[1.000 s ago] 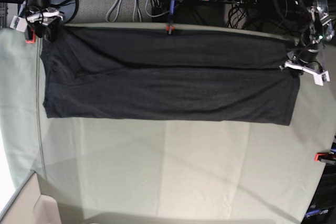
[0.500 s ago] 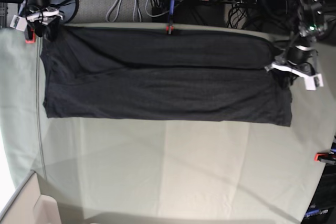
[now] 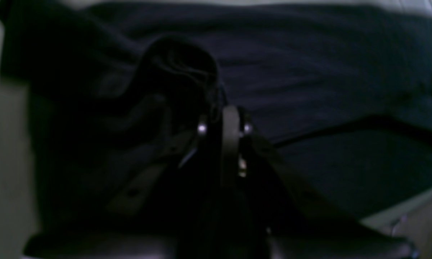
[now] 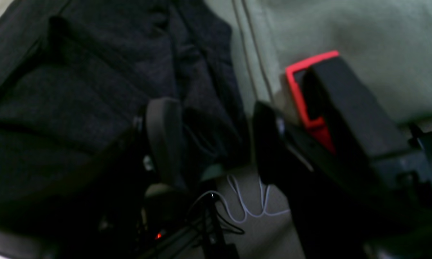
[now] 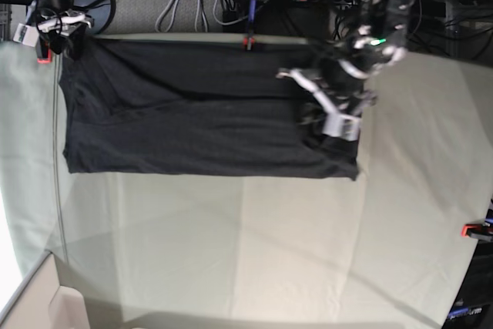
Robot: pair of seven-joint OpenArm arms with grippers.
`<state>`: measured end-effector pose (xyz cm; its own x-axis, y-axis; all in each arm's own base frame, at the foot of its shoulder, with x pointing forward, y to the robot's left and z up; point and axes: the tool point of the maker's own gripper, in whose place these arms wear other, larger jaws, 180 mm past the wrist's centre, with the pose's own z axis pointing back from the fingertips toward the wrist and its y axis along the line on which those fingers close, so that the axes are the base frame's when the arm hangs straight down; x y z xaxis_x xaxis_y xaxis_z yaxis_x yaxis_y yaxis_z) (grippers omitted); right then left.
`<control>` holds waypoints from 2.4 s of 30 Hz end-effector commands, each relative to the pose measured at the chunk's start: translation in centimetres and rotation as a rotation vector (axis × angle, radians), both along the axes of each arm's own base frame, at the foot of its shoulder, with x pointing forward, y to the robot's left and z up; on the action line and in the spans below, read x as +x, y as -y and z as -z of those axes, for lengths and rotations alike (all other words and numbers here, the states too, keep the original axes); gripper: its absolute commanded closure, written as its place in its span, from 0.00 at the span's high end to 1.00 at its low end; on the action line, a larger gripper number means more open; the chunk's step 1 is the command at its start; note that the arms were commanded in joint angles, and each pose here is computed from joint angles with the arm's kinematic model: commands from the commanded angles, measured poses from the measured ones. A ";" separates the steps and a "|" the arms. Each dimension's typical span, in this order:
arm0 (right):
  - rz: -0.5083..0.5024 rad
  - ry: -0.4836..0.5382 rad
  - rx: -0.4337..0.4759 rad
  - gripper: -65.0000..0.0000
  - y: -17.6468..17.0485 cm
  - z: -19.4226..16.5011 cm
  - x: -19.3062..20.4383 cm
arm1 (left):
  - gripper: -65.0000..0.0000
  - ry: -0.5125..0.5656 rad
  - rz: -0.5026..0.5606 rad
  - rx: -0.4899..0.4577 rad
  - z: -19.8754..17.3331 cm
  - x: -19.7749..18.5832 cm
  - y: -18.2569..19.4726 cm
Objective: Layout the t-shirt on the table in an organized manner, then fold the t-shirt properly
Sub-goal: 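Lift the strip's end with the left gripper and carry it toward the right gripper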
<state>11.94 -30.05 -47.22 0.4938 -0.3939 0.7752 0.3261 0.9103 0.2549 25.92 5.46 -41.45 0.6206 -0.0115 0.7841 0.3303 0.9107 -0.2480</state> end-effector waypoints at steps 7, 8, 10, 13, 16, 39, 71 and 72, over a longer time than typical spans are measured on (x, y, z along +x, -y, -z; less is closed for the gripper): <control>-0.008 0.009 -0.037 0.49 1.7 -1.0 0.0 | 0.00 0.085 0.044 -0.033 -2.1 1.4 5.3; -0.008 0.009 -0.037 0.49 1.7 -1.0 0.0 | 0.00 0.090 0.053 -0.033 -2.3 1.4 6.0; 0.000 0.009 -0.043 0.49 2.1 -1.1 -0.1 | 0.00 0.099 0.087 -0.021 -2.4 1.1 7.3; 0.030 0.014 -0.058 0.50 3.1 -1.5 -0.5 | 0.00 0.121 0.165 -0.007 -2.8 0.5 9.8; 0.033 0.016 -0.061 0.50 3.2 -1.5 -0.4 | 0.00 0.127 0.229 -0.015 -3.0 -0.4 11.7; 0.033 0.010 -0.061 0.50 3.2 -1.5 -0.7 | 0.00 0.105 0.355 -0.047 -2.5 -1.9 16.4; 0.033 0.011 -0.059 0.50 3.2 -1.5 -0.7 | 0.36 0.080 0.299 0.004 -0.8 -0.5 13.5; 0.033 0.012 -0.059 0.50 3.2 -1.5 -0.6 | 0.36 0.085 0.296 -0.003 -1.0 -0.2 13.8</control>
<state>11.88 -31.14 -46.56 0.4824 -0.3873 0.7857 0.3234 0.9123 0.2512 24.75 -7.93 -41.80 0.5559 -0.2102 0.8043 0.5966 0.7746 -0.2099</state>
